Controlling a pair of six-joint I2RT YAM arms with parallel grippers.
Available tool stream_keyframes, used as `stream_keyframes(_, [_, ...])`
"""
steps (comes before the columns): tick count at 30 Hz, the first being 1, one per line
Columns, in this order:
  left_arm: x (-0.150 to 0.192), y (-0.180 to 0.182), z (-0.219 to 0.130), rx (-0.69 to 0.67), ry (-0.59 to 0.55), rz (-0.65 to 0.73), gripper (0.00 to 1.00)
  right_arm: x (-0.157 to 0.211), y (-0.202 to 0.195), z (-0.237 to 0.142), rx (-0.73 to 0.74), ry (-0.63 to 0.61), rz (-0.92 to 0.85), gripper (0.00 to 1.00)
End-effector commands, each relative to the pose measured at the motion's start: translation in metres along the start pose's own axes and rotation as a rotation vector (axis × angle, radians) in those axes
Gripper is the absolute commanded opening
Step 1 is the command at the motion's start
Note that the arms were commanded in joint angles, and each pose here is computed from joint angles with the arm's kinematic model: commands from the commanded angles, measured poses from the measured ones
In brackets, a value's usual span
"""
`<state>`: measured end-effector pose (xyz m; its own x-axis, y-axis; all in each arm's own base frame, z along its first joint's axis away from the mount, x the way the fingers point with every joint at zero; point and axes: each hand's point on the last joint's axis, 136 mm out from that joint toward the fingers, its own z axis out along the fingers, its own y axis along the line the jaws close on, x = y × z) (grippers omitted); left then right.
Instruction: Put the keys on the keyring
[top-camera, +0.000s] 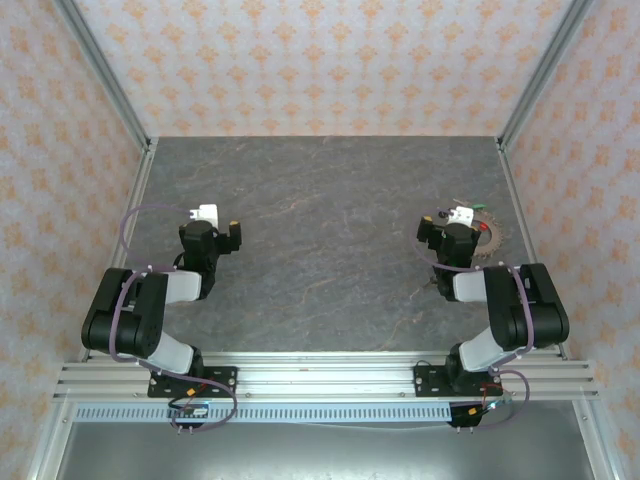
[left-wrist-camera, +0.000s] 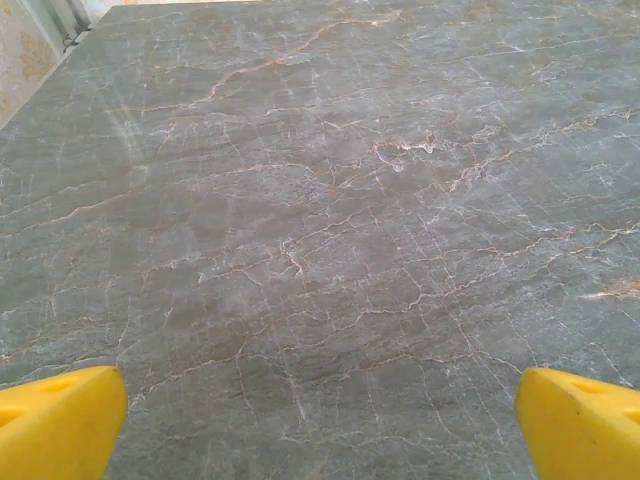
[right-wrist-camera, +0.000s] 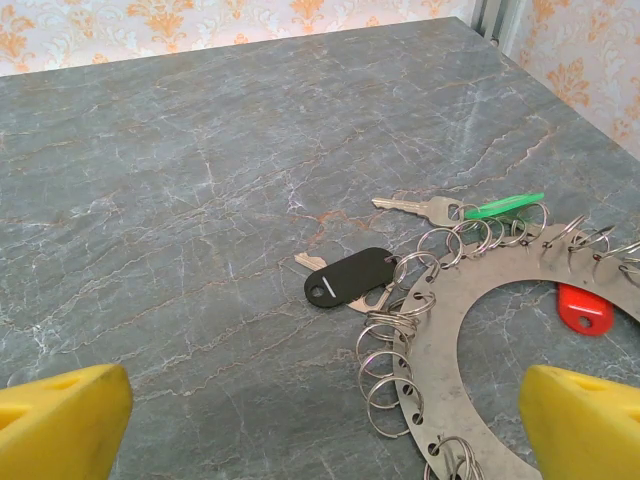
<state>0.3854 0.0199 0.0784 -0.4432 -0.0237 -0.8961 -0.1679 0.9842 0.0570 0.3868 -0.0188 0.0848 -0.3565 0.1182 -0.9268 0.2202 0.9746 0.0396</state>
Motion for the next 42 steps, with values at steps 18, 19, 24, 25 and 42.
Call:
stream_keyframes(18, [-0.0177,0.0027,0.0006,-0.024,-0.050,-0.012,1.00,-0.0069,-0.0033,0.0029,0.012,-0.007,0.012,0.99])
stream_keyframes(19, [-0.0177,0.0030,0.0006,-0.024,-0.050,-0.013,1.00,-0.0077,-0.0027,0.0033,0.011,-0.009,0.013,0.99])
stream_keyframes(24, [-0.0174,0.0037,0.0011,-0.019,-0.047,-0.021,1.00,-0.0076,-0.0031,0.0034,0.012,-0.007,0.014,0.99])
stream_keyframes(25, [-0.0177,0.0037,0.0011,-0.018,-0.048,-0.022,1.00,-0.0074,-0.0031,0.0033,0.013,-0.007,0.014,0.99])
stream_keyframes(42, [-0.0178,0.0038,0.0011,-0.020,-0.048,-0.019,1.00,-0.0071,-0.0024,0.0039,0.008,-0.003,0.014,0.99])
